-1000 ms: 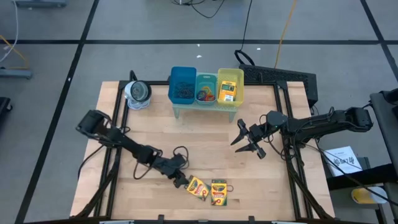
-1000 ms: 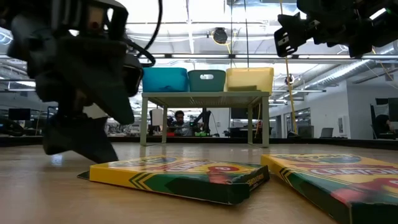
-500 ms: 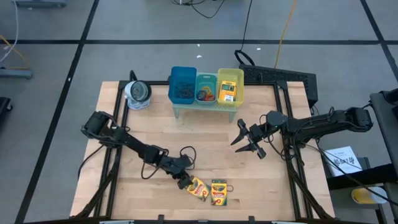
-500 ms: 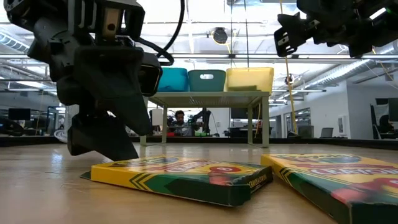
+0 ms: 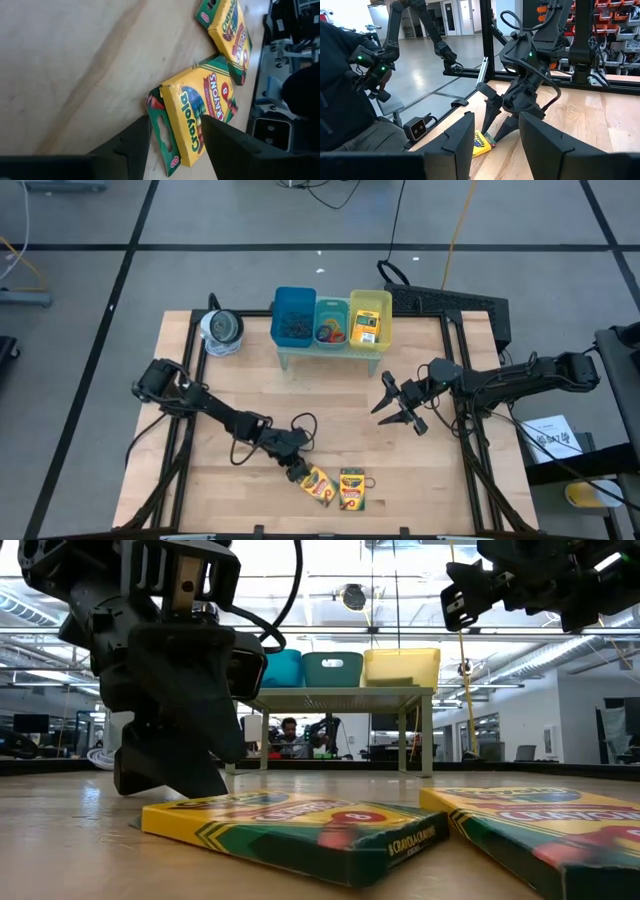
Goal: Pick & Place Office Desk Supplies
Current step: Put the yellow crayon box into the yellow bin on the shelf, then adjust the yellow crayon box on the table
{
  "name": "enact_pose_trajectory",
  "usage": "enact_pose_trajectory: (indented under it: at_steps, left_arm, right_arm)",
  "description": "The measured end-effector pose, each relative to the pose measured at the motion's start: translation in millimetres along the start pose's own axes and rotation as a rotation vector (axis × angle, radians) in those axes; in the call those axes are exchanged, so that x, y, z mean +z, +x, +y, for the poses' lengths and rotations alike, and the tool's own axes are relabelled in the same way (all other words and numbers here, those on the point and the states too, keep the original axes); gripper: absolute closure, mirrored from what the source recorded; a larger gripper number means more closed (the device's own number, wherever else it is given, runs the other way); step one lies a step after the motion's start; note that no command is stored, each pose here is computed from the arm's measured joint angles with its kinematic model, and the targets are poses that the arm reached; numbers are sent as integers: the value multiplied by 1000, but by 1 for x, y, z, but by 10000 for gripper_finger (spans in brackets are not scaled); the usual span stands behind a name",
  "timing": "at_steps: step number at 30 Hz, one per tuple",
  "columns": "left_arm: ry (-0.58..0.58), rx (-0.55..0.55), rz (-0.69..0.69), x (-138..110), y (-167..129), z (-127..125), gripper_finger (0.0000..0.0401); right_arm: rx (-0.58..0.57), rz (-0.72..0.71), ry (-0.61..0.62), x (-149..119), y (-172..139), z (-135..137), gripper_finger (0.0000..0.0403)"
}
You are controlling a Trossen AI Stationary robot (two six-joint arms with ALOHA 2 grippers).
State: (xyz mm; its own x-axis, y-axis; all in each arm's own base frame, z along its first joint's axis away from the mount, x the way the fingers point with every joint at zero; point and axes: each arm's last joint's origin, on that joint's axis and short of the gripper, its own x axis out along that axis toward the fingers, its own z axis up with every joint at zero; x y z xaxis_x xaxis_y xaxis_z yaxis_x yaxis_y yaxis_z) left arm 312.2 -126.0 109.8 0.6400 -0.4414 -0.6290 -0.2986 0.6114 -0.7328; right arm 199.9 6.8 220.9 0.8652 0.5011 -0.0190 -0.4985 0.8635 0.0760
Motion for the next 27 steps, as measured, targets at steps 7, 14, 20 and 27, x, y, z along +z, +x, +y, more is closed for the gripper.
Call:
enact_pose_trajectory:
  at_steps: [7, 14, 20, 27]
  left_arm:
    - [35, 22, 18, -1, 0, 2, 239]
    - [147, 86, -42, 0, -1, 4, 259]
    - [409, 169, -133, 5, -1, 7, 280]
    - [598, 165, -284, 24, -9, 0, 356]
  right_arm:
    - [0, 0, 0, 0, 0, 0, 259]
    - [0, 0, -1, 0, 0, 0, 259]
    - [1, 0, -3, 0, 0, 0, 259]
    - [-28, 0, -13, -1, 12, 22, 259]
